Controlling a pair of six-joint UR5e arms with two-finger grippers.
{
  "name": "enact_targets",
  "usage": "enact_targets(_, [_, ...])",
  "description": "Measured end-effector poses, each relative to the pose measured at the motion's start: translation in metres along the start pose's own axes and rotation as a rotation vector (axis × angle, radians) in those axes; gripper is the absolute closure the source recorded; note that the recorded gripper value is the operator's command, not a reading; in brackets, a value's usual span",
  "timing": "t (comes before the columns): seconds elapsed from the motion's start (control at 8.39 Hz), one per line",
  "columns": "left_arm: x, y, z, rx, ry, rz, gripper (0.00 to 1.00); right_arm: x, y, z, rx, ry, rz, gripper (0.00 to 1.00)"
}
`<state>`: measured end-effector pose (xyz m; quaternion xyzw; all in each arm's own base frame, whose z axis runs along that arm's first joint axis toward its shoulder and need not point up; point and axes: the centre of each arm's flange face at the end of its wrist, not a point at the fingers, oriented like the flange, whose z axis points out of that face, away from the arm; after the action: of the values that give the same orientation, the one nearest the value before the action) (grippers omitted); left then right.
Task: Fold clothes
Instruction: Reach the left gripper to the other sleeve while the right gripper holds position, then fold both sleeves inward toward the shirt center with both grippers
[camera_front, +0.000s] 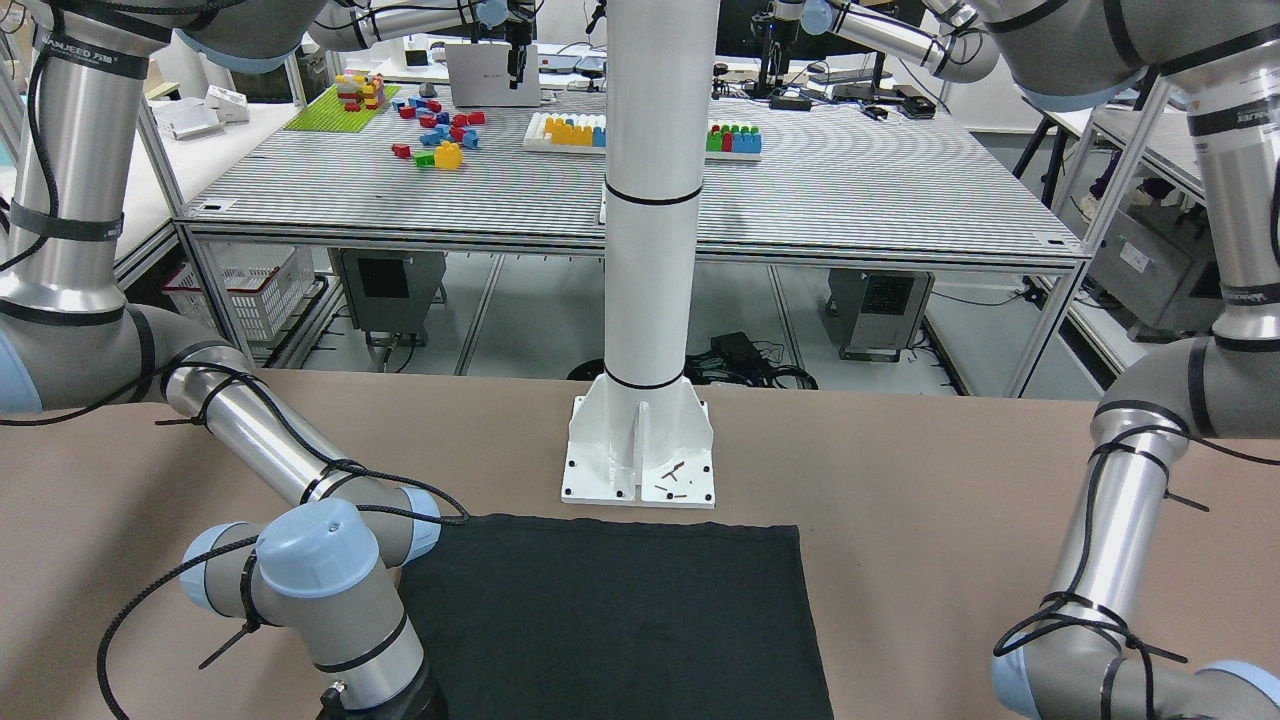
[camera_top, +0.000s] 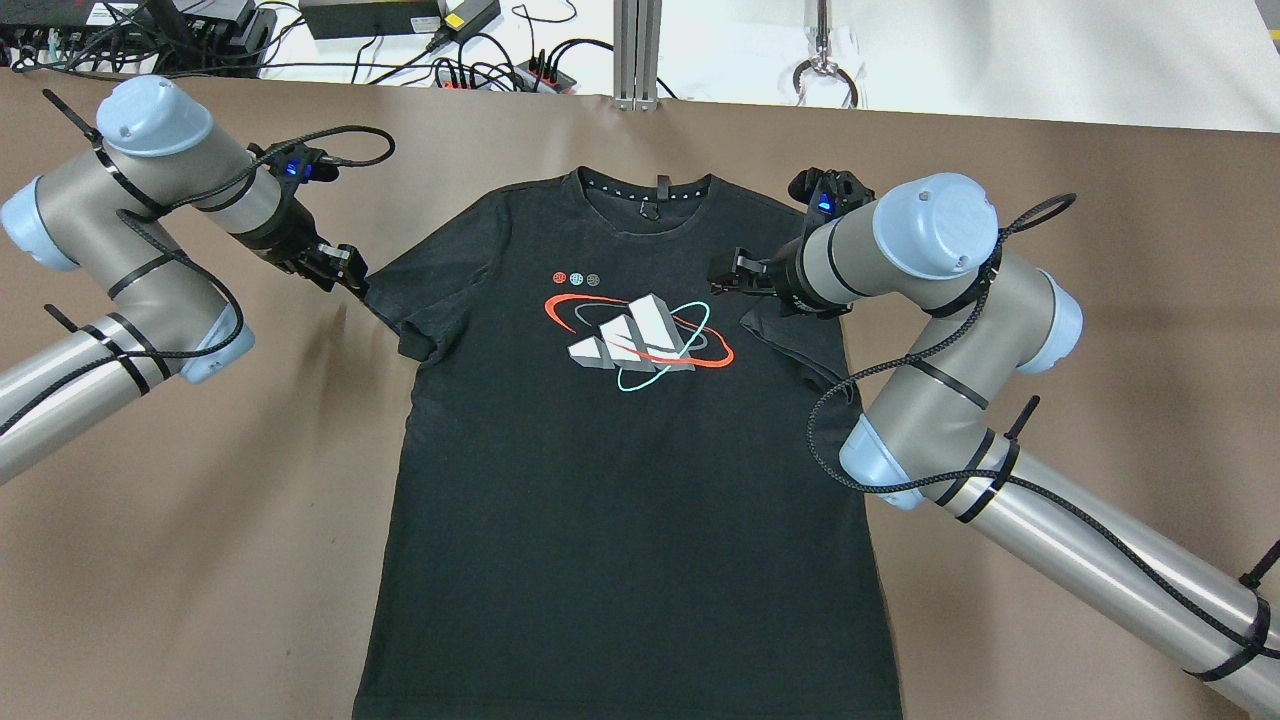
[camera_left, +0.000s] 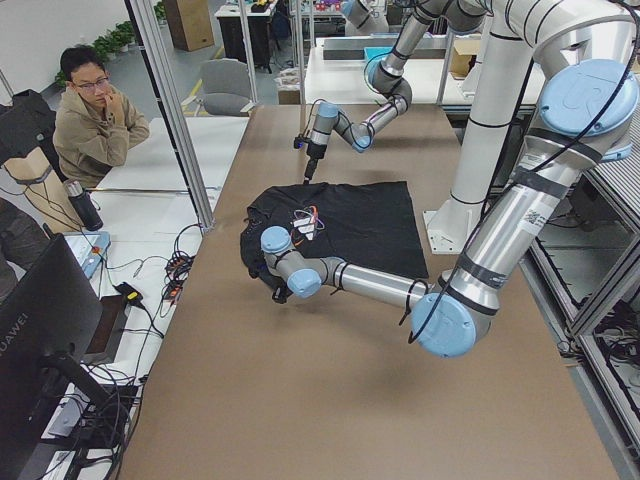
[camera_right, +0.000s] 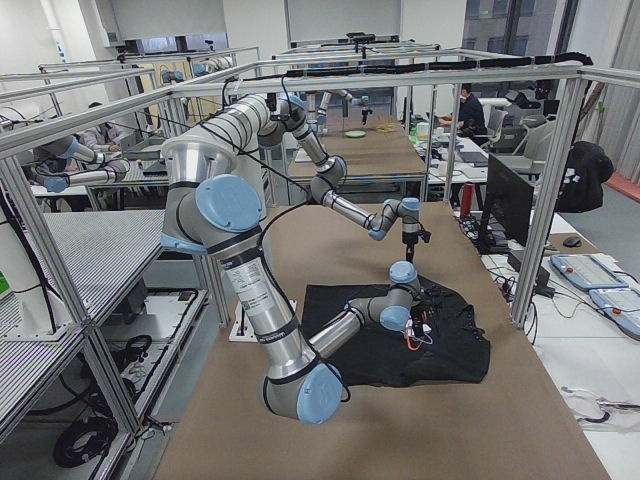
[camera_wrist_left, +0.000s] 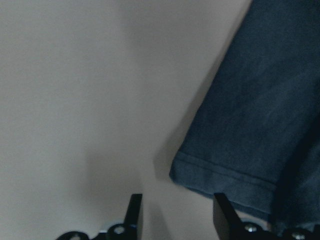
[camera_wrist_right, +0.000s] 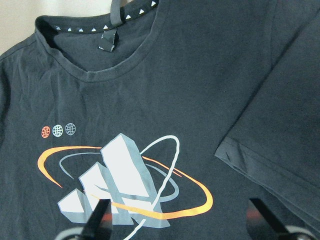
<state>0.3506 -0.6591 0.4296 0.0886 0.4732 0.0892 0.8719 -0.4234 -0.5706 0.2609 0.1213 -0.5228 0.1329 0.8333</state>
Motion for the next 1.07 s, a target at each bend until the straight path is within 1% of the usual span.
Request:
enact_targets(0.24, [0.007,-0.005,0.016,-0.002,0.001,-0.001,0.65,0.002,0.000,0.001,0.000,0.004,0.003,0.05])
enact_targets(0.36, [0.008,-0.007,0.019,-0.004,0.000,-0.002,0.66,0.002,0.000,0.001,0.000,0.005,0.004,0.05])
enact_targets(0.48, [0.007,-0.008,0.021,-0.006,-0.002,-0.004,0.70,0.002,0.000,0.001,0.000,0.005,0.004,0.05])
enact_targets(0.72, [0.006,-0.009,0.024,-0.010,-0.005,-0.009,1.00,0.002,0.000,0.001,0.000,0.005,0.004,0.05])
enact_targets(0.95, [0.007,-0.013,0.021,-0.007,-0.002,-0.009,1.00,0.003,0.000,0.001,0.000,0.005,0.004,0.05])
enact_targets(1.07, [0.010,-0.020,0.009,0.008,0.007,-0.006,1.00,0.004,0.000,0.001,0.000,0.006,0.004,0.05])
